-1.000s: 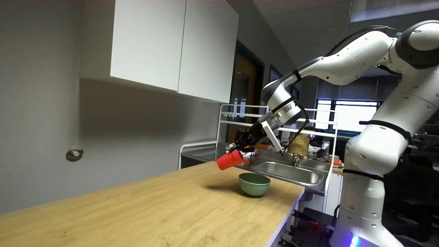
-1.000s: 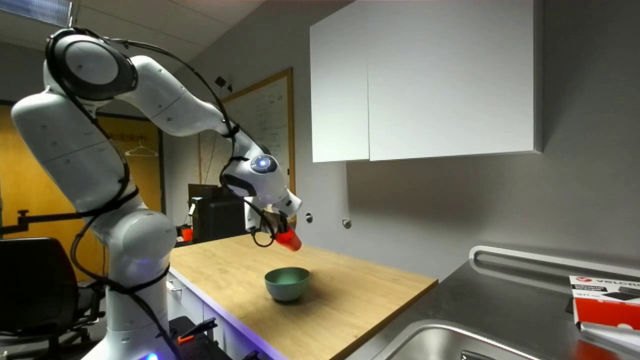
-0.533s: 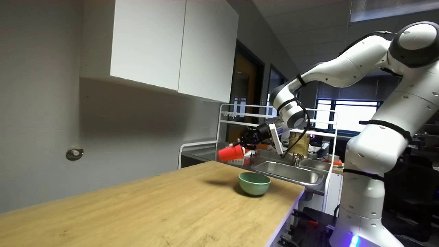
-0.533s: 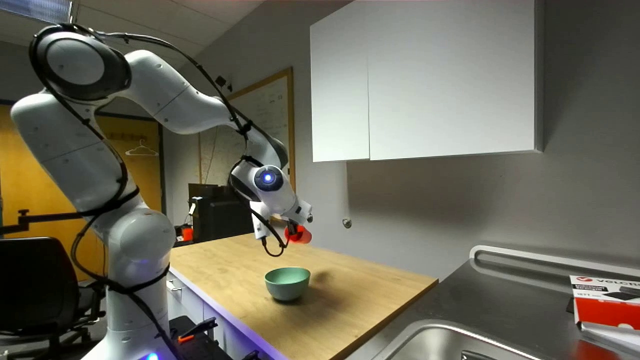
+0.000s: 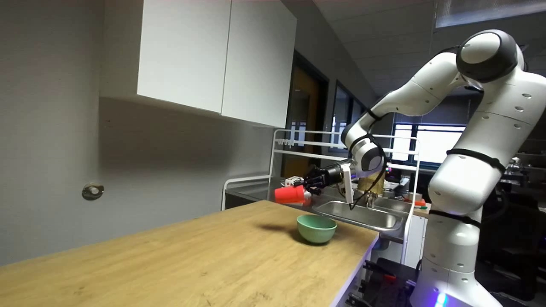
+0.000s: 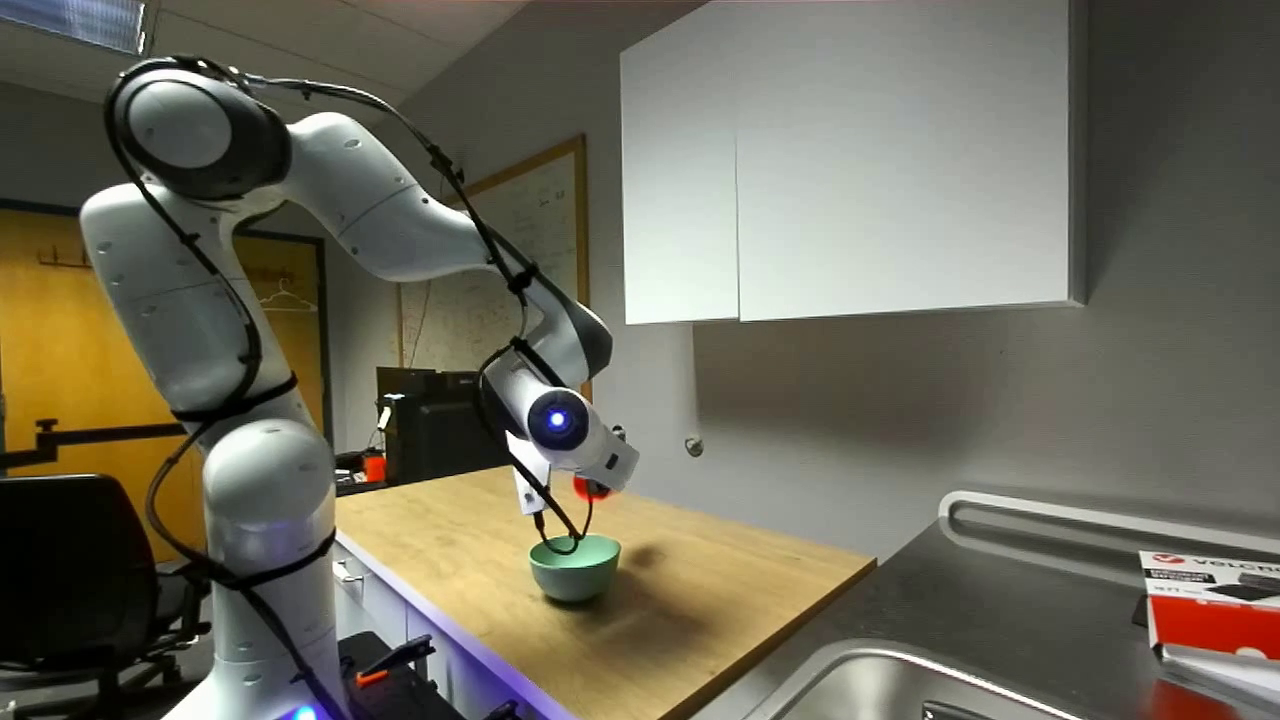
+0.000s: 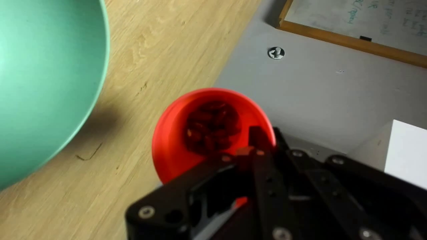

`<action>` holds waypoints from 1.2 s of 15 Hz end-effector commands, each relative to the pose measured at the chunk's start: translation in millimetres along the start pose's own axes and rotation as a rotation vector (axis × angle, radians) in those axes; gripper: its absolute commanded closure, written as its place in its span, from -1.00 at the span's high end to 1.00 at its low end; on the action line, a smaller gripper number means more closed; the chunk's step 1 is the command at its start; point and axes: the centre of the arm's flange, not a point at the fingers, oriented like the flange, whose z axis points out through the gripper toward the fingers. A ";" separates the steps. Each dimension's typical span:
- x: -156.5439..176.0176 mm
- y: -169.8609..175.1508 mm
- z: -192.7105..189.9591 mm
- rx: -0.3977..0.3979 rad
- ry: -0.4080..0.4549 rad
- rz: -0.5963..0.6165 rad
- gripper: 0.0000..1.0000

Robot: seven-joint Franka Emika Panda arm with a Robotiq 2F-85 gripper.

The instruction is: Pour the contents in the cup into the bowl

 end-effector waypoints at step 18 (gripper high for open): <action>-86.0 114.7 -11.6 0.488 0.186 -0.081 -0.92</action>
